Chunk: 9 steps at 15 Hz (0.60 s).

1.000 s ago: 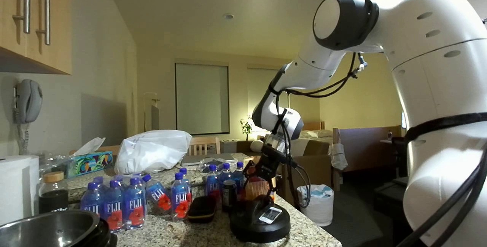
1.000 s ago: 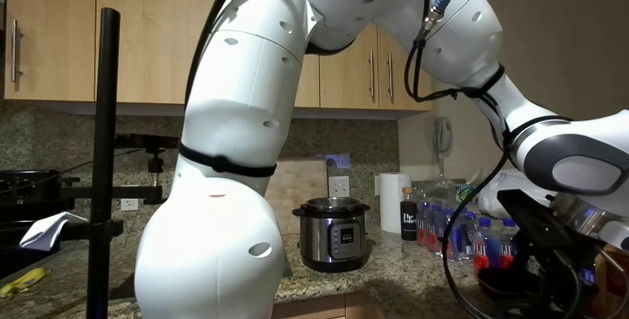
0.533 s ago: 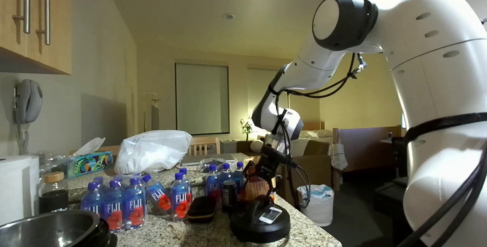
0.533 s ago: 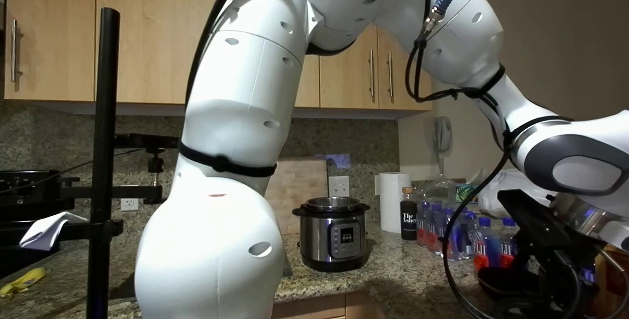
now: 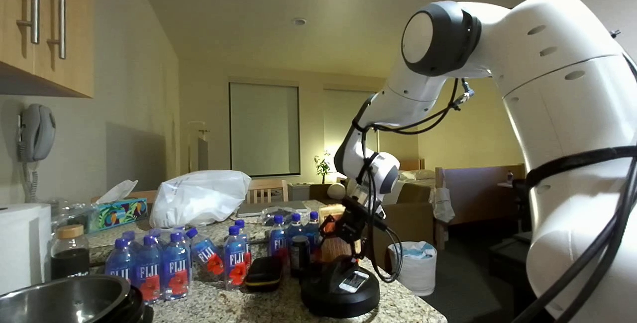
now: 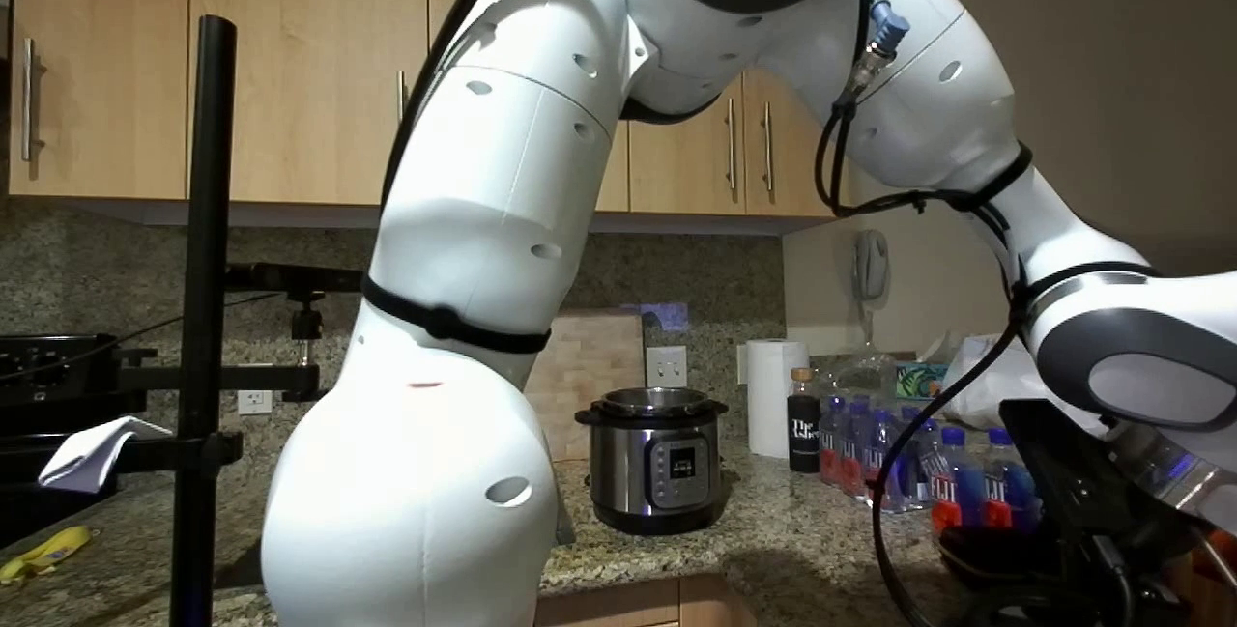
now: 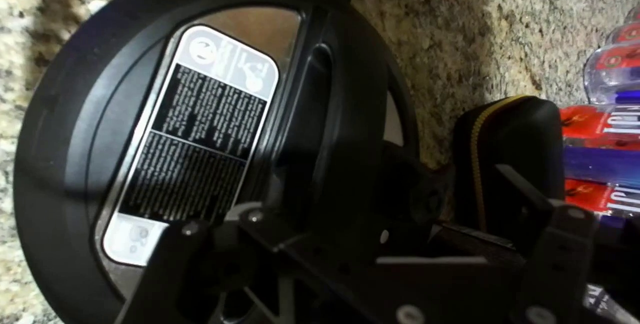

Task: Put the black lid on the rice cooker

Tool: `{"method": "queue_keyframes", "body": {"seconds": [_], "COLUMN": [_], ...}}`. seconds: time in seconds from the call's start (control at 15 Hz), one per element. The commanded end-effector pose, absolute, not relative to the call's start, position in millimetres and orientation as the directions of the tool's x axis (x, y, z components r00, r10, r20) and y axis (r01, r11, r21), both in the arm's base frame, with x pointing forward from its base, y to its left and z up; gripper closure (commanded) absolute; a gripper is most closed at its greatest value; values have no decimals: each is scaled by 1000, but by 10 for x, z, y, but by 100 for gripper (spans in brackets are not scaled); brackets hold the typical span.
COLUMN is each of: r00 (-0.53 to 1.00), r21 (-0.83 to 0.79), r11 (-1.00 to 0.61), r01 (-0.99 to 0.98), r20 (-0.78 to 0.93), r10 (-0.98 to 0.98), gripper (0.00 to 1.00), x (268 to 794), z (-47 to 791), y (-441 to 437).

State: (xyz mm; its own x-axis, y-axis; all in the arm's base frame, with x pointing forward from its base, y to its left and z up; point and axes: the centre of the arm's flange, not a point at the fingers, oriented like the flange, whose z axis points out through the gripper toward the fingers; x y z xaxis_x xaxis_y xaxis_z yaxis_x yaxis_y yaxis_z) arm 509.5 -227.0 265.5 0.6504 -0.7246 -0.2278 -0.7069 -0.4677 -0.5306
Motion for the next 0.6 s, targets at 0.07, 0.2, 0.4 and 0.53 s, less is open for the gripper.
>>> {"method": "queue_keyframes", "body": {"seconds": [0.07,0.2,0.4,0.53], "r00": [645,639,639,641], "r21": [-570,-572,-582,-601], "r11": [-437,-428,-428,-423], "r01": [-696,-700,-691,-679], "r20": [-230,-234,-217,-204], "r10": [-729,-733,-738,-740], "gripper": [0,27,47,59], "x": [5140,5119,5039,4992], "z": [2340,2269,2239,2280], "y": [-2273,-2265,-2263,-2264]}}
